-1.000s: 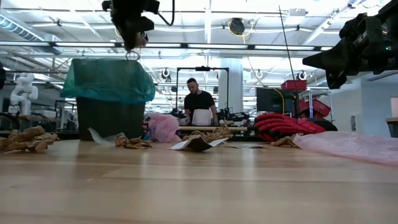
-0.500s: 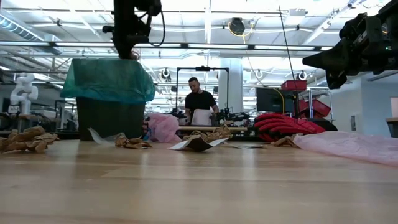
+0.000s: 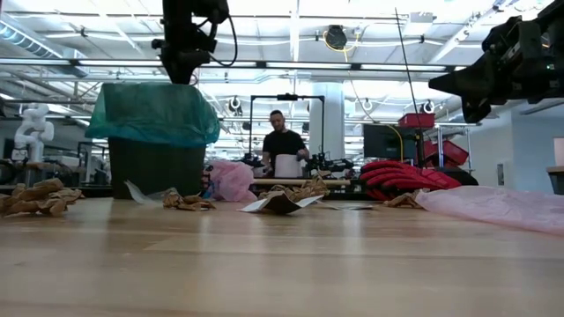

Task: Place trash/remove bag and relplace
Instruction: Put the transparent plastic into the trash bin

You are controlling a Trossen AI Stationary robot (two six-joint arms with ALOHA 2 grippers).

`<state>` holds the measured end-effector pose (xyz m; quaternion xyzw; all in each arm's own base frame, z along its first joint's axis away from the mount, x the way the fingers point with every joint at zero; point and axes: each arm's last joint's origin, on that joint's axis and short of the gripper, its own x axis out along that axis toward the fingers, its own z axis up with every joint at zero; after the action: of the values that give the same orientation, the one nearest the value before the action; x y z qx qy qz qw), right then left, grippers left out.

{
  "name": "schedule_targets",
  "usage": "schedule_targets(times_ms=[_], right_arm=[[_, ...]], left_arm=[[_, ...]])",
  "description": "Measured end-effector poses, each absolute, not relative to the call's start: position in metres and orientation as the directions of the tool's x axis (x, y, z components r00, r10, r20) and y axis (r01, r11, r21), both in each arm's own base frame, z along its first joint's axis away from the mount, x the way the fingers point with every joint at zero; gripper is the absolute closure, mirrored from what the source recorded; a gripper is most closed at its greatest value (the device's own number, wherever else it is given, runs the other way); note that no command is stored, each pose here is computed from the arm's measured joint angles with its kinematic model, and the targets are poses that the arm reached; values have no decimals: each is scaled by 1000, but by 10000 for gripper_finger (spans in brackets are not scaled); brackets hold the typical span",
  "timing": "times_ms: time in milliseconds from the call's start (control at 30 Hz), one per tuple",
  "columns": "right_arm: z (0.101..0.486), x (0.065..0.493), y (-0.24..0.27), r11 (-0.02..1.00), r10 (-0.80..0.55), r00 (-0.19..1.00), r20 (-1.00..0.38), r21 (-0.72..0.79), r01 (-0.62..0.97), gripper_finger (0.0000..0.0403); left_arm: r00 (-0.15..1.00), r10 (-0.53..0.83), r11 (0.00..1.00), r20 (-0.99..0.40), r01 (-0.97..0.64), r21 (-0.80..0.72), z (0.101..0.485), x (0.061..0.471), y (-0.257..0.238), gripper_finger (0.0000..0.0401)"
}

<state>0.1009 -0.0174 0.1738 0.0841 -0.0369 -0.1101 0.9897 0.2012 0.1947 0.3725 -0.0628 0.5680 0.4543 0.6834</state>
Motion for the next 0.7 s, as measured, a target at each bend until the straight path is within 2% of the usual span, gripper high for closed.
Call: schedule_targets(times_ms=[167, 333, 400, 567, 700], right_arm=[[177, 101, -17, 963, -220, 972, 85, 176, 202, 403], [177, 101, -17, 963, -220, 972, 82, 176, 203, 403], [176, 101, -17, 963, -220, 972, 82, 176, 203, 403], [176, 101, -17, 963, -220, 972, 82, 176, 203, 403], [176, 101, -17, 963, -220, 972, 81, 176, 203, 403]], left_arm=[[-49, 517, 645, -855, -634, 426, 372, 204, 184, 226], [176, 405, 821, -897, -502, 272, 384, 219, 140, 287], [223, 376, 860, -899, -445, 249, 387, 226, 121, 314], [252, 327, 908, -911, -352, 229, 386, 238, 83, 387], [235, 294, 931, -927, -291, 221, 376, 250, 62, 395]])
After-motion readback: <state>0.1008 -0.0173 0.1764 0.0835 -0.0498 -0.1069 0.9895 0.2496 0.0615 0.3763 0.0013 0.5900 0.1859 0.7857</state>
